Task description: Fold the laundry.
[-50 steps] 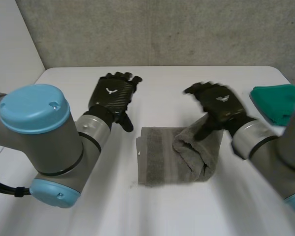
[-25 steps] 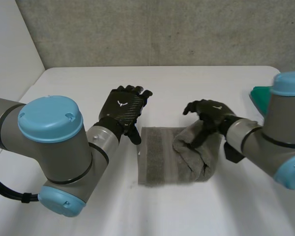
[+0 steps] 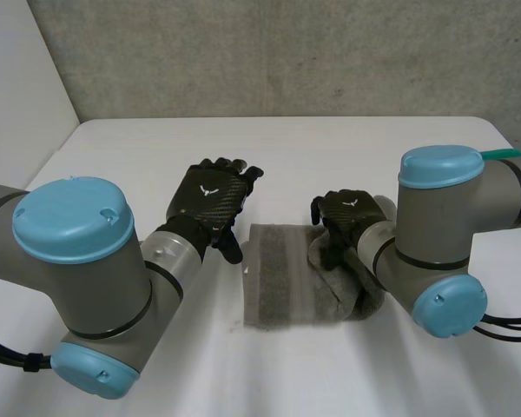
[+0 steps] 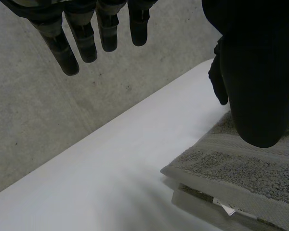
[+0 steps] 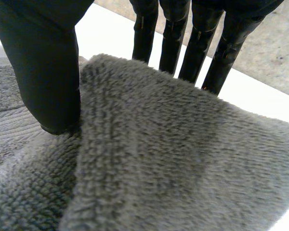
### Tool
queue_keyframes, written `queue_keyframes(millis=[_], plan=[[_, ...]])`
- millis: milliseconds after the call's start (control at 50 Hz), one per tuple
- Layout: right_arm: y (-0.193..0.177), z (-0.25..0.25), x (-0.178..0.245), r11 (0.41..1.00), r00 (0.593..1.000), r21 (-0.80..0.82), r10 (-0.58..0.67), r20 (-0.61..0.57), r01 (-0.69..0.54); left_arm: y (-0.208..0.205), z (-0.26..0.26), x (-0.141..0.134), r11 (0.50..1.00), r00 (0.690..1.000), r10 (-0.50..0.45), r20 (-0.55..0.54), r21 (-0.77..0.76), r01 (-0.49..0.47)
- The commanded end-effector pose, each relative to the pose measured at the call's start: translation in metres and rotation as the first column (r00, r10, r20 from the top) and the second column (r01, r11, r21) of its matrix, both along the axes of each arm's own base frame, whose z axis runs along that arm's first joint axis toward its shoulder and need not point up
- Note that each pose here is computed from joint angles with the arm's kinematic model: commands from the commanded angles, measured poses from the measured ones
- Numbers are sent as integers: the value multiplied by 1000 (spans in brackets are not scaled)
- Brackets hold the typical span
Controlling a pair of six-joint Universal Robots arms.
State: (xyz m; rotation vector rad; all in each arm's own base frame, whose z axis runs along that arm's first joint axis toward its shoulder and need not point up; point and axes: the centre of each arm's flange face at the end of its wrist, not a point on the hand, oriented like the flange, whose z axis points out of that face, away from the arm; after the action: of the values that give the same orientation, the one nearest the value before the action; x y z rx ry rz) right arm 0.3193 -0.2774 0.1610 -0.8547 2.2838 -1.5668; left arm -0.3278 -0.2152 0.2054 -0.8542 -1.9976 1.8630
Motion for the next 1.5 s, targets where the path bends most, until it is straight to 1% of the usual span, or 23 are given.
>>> queue_keyframes(millis=[20,180,280,340,400,440,480,500,580,660,720,780,880,1000,1020,1080,1100,1180,1200,1260,1320,1420,1500], plan=[[2,5,-2,1000,1000,-13,-5,-3,5,0,0,0,1000,1000,-1,0,0,1],[0,0,-3,999,998,-41,10,-57,-12,1,-1,1,1000,1000,2,4,3,-2],[0,10,0,994,995,-101,37,-92,-46,-1,3,5,1000,1000,17,0,-4,-17],[7,20,7,987,994,-139,68,-88,-80,-5,10,9,999,999,32,-10,-19,-33],[29,35,26,968,987,-196,149,-60,-158,-10,19,17,998,998,58,-25,-35,-59],[51,38,42,946,971,-219,235,-46,-239,-13,22,22,996,997,75,-29,-41,-76],[63,35,48,931,957,-219,286,-56,-291,-18,28,29,993,994,100,-42,-57,-103],[74,32,53,914,940,-218,333,-73,-341,-19,30,31,992,993,111,-43,-60,-113],[100,17,62,868,891,-206,431,-142,-453,-23,31,40,986,987,153,-46,-60,-156],[110,-3,64,854,866,-167,463,-191,-493,-22,27,43,984,984,172,-37,-49,-174],[110,-12,64,856,863,-147,465,-200,-495,-21,24,44,984,984,174,-31,-40,-175],[109,-14,64,857,862,-141,464,-202,-495,-21,23,44,984,984,176,-29,-38,-177],[104,-2,61,867,878,-162,445,-177,-472,-21,23,44,984,984,173,-33,-41,-174],[111,37,50,890,909,-189,413,-52,-415,-27,31,39,983,984,167,-57,-67,-171],[108,48,43,906,924,-192,382,-9,-376,-27,33,38,983,985,162,-64,-73,-167],[89,58,25,945,955,-169,293,47,-281,-29,39,30,984,987,140,-84,-98,-148],[75,62,10,967,971,-147,224,86,-210,-29,39,27,986,988,128,-85,-99,-136],[51,65,-18,997,984,-55,66,164,-57,-19,30,-2,998,994,-2,-109,-65,-5],[47,64,-22,999,984,-36,41,171,-35,-16,26,-12,998,991,-54,-124,-43,49],[40,63,-29,1000,980,30,-9,200,3,-12,18,-22,995,985,-98,-139,2,100],[41,58,-27,998,979,60,-8,205,-4,-10,2,-25,991,987,-100,-126,75,110],[29,24,-18,989,985,145,-21,171,-4,0,-20,-31,980,990,-117,-79,149,128],[22,8,-15,985,988,175,-28,152,1,0,-36,-28,975,996,-85,-26,203,89]])
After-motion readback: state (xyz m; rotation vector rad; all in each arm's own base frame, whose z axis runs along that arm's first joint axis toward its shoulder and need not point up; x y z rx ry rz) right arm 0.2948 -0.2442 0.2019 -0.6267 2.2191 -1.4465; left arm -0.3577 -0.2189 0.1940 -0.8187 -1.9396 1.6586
